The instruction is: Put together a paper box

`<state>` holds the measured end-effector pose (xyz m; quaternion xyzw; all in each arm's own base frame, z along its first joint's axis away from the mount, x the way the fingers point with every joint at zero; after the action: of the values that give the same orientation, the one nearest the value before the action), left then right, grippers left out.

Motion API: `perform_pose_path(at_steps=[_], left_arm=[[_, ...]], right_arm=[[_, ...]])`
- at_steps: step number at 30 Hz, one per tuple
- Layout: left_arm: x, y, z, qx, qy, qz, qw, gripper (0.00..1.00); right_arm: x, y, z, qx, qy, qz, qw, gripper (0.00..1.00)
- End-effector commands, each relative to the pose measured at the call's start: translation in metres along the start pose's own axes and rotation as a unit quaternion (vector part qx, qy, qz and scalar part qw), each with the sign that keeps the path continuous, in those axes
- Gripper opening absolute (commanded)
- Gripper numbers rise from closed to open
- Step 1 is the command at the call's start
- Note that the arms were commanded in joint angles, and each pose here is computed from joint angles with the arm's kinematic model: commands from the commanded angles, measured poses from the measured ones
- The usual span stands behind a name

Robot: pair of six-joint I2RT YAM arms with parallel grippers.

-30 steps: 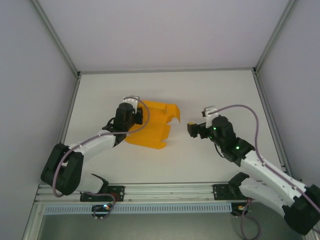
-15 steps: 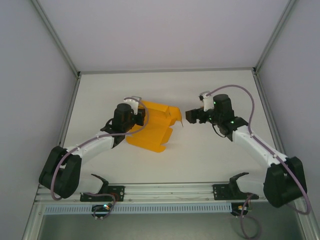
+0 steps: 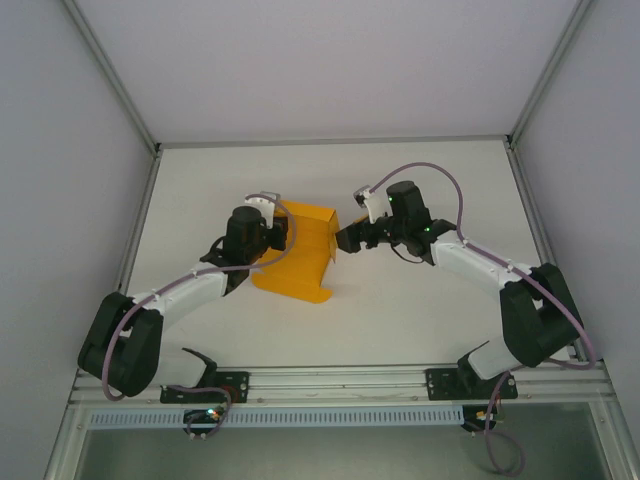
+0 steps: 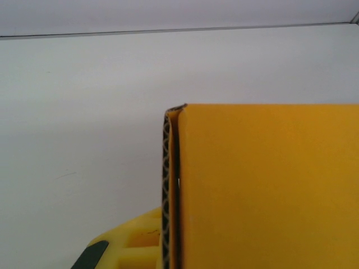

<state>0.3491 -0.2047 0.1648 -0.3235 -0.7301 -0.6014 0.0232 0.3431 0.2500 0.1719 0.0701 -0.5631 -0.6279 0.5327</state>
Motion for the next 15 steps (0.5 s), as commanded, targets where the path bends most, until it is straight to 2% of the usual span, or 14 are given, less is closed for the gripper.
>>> perform_pose_path(at_steps=[1,6,10,15], left_arm=[[0.004,0.009,-0.005,0.015,-0.006,-0.014,1.000,0.00],[-0.001,0.006,-0.008,-0.001,0.007,-0.012,1.000,0.00],[-0.003,0.006,0.011,0.016,0.066,-0.016,0.998,0.00],[0.005,0.020,0.033,0.079,0.102,-0.069,0.989,0.00]], right_arm=[[-0.007,0.026,0.015,0.001,0.034,-0.037,0.999,0.85],[-0.016,0.031,0.024,0.007,0.039,-0.032,0.999,0.84],[-0.011,0.029,0.022,-0.014,0.023,-0.029,0.999,0.84],[0.007,0.002,-0.008,-0.079,-0.088,-0.022,0.993,0.90]])
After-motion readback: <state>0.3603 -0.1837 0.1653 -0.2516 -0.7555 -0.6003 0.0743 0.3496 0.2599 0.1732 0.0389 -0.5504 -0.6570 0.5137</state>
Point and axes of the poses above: each hand's point on the last joint's axis, 136 mm out from that joint toward the fingers, its own x axis back along the fingers, its own z axis along the line the jaws close on, y = z × x, the point moved 1 cm from there along x, back along the fingers, and after that the axes turned 4 degrees about x, right-handed, at the moved point
